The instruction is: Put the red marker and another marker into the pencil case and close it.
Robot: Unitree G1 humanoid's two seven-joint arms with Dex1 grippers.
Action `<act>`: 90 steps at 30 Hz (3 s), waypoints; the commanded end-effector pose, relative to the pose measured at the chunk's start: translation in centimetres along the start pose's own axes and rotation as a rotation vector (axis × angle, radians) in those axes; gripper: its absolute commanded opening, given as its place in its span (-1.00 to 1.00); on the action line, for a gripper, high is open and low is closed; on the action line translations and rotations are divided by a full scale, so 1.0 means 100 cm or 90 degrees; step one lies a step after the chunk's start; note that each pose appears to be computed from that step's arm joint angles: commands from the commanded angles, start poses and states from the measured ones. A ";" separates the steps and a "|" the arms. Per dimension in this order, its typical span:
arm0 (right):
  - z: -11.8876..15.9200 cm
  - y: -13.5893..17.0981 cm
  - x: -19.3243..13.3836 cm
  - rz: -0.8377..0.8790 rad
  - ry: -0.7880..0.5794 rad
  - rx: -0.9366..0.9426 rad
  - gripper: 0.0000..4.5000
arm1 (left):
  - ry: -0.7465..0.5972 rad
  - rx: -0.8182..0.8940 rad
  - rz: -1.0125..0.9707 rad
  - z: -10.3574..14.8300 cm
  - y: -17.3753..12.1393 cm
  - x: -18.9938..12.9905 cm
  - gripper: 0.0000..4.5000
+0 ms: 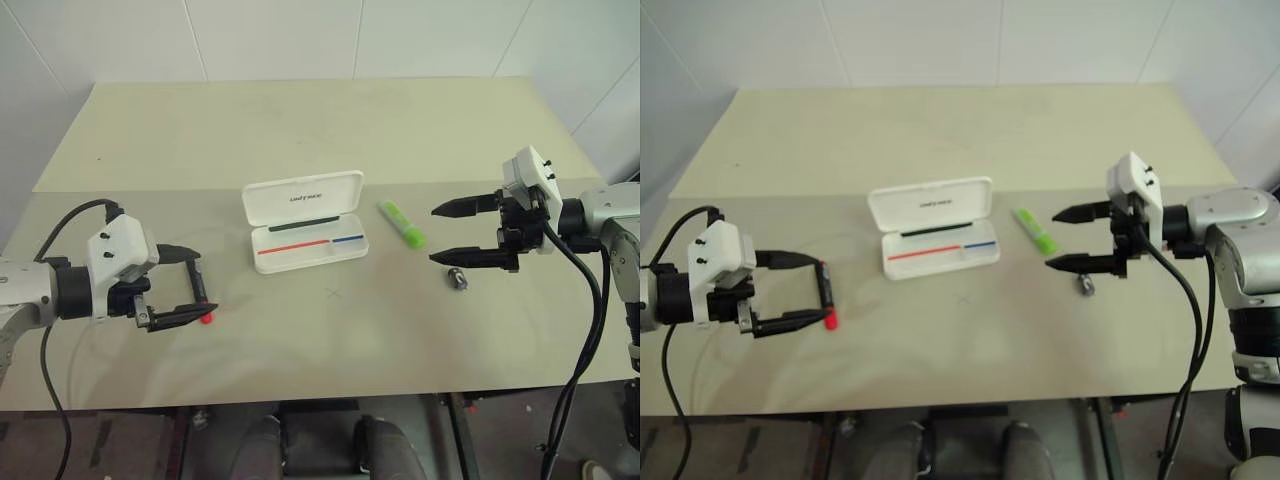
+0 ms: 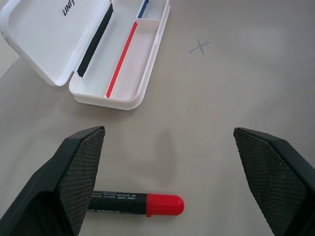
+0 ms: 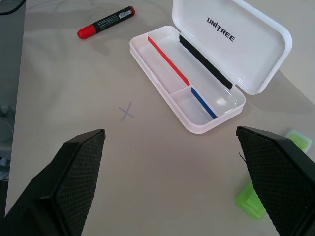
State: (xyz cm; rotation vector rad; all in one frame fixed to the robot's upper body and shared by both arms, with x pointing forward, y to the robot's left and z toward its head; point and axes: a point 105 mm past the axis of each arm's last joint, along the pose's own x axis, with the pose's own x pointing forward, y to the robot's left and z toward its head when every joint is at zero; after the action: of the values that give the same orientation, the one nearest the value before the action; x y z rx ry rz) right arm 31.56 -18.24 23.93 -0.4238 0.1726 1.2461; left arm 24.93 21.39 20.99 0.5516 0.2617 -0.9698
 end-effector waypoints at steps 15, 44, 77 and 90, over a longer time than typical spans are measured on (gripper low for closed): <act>0.015 0.007 -0.007 0.014 -0.025 -0.031 1.00 | -0.046 0.042 -0.031 0.019 -0.002 0.033 0.99; 0.036 0.030 -0.008 -0.017 -0.063 -0.060 1.00 | 0.045 0.089 -0.070 -0.009 0.030 0.183 0.08; 0.036 0.024 -0.007 -0.027 -0.054 -0.068 1.00 | 0.014 0.163 -0.160 -0.010 -0.066 0.164 -1.00; 0.035 0.022 -0.006 -0.027 -0.051 -0.066 1.00 | -0.011 0.110 -0.166 -0.004 -0.070 0.157 0.83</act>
State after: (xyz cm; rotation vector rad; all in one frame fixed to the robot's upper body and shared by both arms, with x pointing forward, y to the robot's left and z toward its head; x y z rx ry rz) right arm 29.18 -17.05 25.93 -0.4313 0.0699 1.2231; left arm 28.50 7.69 11.40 0.7006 0.2372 -1.2240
